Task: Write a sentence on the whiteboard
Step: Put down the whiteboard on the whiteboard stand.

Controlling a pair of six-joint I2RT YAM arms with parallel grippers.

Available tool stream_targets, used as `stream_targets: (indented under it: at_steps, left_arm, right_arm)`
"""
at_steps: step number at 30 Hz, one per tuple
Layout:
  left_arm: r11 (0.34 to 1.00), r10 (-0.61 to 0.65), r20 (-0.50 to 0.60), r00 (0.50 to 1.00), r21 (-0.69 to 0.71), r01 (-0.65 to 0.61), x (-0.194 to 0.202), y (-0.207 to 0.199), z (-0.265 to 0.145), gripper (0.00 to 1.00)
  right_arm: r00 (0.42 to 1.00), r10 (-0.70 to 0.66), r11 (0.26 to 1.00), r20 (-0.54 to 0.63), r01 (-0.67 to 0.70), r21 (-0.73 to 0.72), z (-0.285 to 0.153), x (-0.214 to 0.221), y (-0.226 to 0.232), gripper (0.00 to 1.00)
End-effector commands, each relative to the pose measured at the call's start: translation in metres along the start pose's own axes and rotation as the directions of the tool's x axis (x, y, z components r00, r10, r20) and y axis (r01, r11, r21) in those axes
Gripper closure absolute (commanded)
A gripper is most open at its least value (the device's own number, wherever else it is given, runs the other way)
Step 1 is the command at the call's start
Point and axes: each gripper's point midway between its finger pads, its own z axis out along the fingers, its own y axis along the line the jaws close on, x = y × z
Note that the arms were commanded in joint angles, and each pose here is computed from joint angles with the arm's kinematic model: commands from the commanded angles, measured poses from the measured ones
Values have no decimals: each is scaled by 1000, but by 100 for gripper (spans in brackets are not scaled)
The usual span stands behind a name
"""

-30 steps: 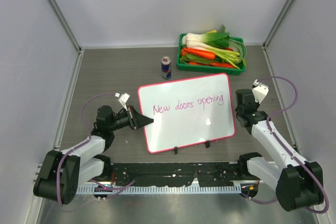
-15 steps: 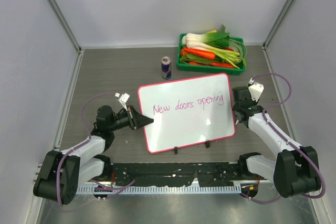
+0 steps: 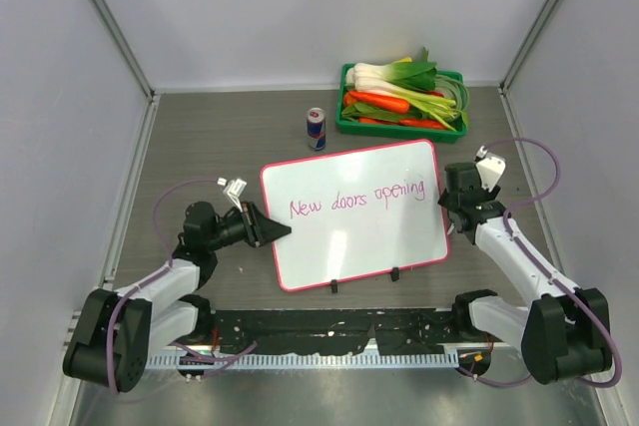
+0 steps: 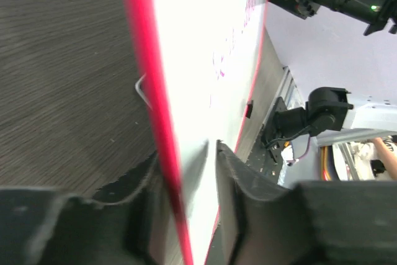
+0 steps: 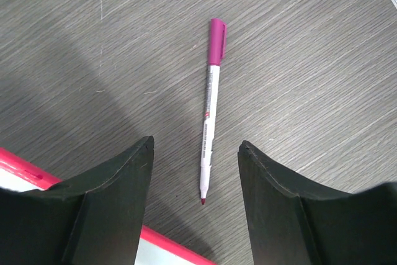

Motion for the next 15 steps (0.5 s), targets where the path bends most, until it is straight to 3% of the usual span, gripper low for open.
stream_targets:
  at_steps: [1,10,13,14,15]
  left_arm:
    - [995,85,35,996,-61,-83,-3,12,-3,57]
    - [972,185,152,971,-171,-158,-18,12,-21,2]
    - [966,196,185,963,-208,-156,-24,13,-26,0]
    - [966,195,189,962,-209,-155,-26,11,-27,0]
    - [965,192,191,963,-214,-150,-27,11,-28,0]
  right_arm:
    - [996,61,998,71,-60,-20,-13,-30,4,38]
    - [988,94,994,121,-88,-59,-34,-48,-1,37]
    - [981,122,989,148,-108,-99,-44,-56,1,32]
    - [980,130,987,152,-113,-114,-47,-58,2,23]
    - [979,133,985,155,-114,-127,-49,-61,4,22]
